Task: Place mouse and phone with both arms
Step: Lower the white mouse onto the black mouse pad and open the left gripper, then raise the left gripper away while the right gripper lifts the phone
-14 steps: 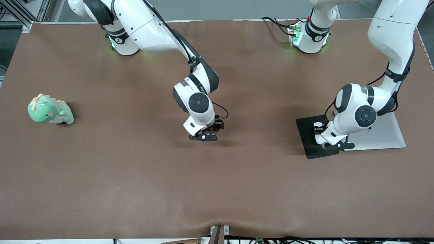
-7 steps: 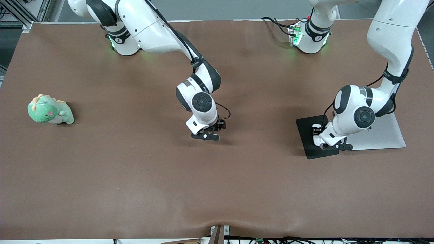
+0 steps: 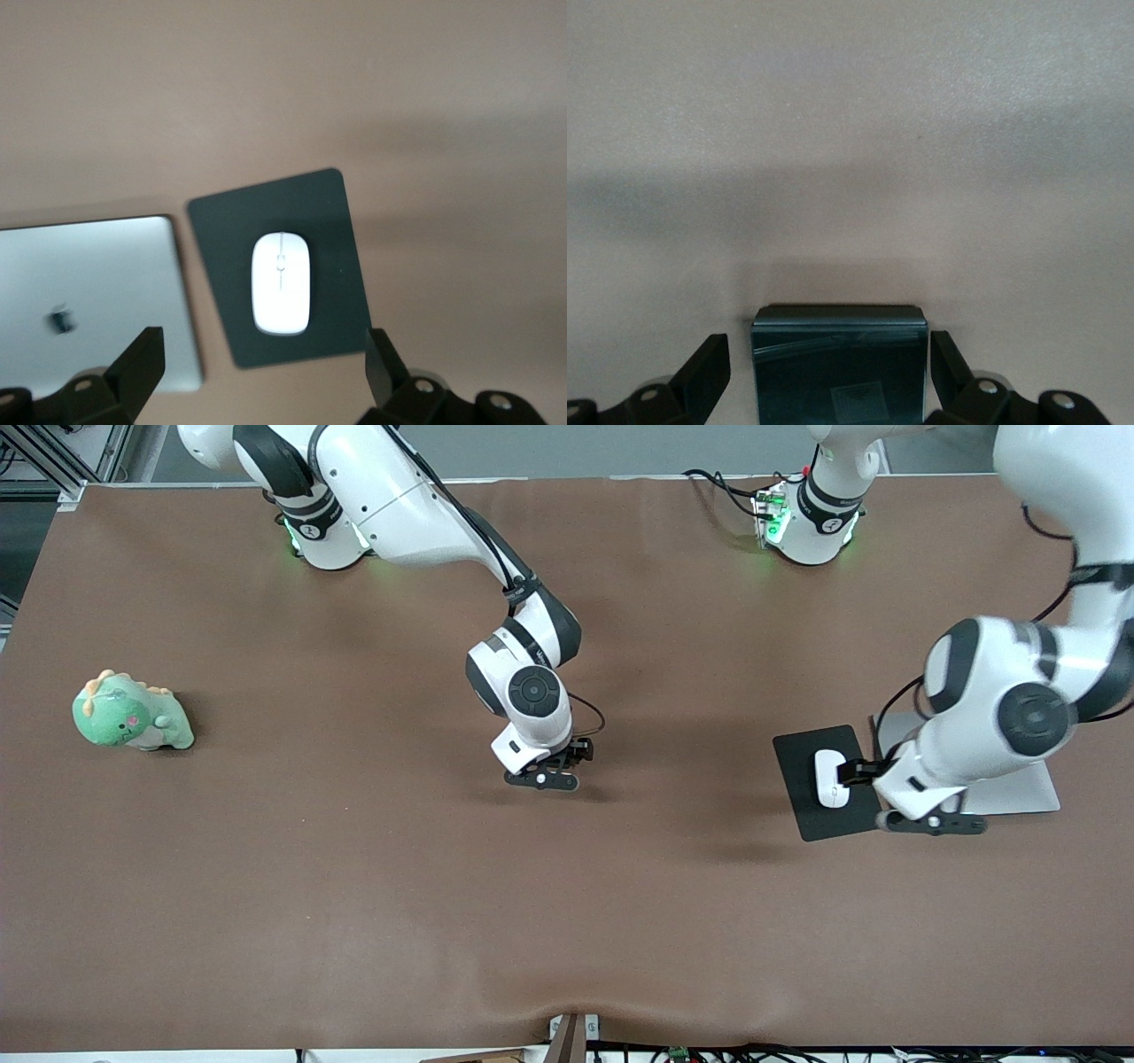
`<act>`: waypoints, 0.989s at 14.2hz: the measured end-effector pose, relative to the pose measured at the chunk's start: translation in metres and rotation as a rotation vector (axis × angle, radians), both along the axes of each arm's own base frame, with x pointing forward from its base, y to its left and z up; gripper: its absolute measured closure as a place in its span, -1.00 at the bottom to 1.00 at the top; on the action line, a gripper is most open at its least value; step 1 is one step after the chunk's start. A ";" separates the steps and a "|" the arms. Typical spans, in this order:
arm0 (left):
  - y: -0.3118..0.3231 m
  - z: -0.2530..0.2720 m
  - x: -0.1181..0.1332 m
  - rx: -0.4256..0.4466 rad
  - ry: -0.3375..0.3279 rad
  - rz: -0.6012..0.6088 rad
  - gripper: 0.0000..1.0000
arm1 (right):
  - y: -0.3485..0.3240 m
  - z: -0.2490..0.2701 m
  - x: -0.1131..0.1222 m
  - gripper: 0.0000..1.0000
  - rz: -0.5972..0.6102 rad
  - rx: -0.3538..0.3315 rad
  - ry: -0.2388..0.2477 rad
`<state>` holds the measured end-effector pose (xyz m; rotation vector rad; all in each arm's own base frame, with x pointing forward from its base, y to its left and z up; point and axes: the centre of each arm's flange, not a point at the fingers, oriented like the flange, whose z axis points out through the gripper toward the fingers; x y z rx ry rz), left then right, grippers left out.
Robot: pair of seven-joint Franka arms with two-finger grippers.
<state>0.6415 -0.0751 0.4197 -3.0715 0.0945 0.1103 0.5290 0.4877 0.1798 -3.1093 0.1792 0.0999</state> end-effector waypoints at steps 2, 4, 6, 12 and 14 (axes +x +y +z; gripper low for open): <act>0.000 0.068 0.002 0.010 -0.002 0.013 -1.00 | 0.000 0.000 0.000 -1.00 0.000 0.000 0.000; 0.003 0.109 -0.002 0.015 -0.012 0.024 -1.00 | 0.000 -0.001 0.000 -1.00 0.000 -0.001 0.001; 0.004 0.150 -0.011 0.019 -0.069 0.030 -1.00 | 0.000 -0.004 -0.001 -1.00 0.000 -0.004 0.004; -0.013 0.234 -0.065 -0.021 -0.141 0.030 -1.00 | -0.001 -0.008 -0.001 -0.75 0.000 -0.008 0.007; -0.022 0.232 -0.076 -0.009 -0.130 0.024 -1.00 | 0.000 -0.006 0.000 -0.59 -0.001 -0.006 0.004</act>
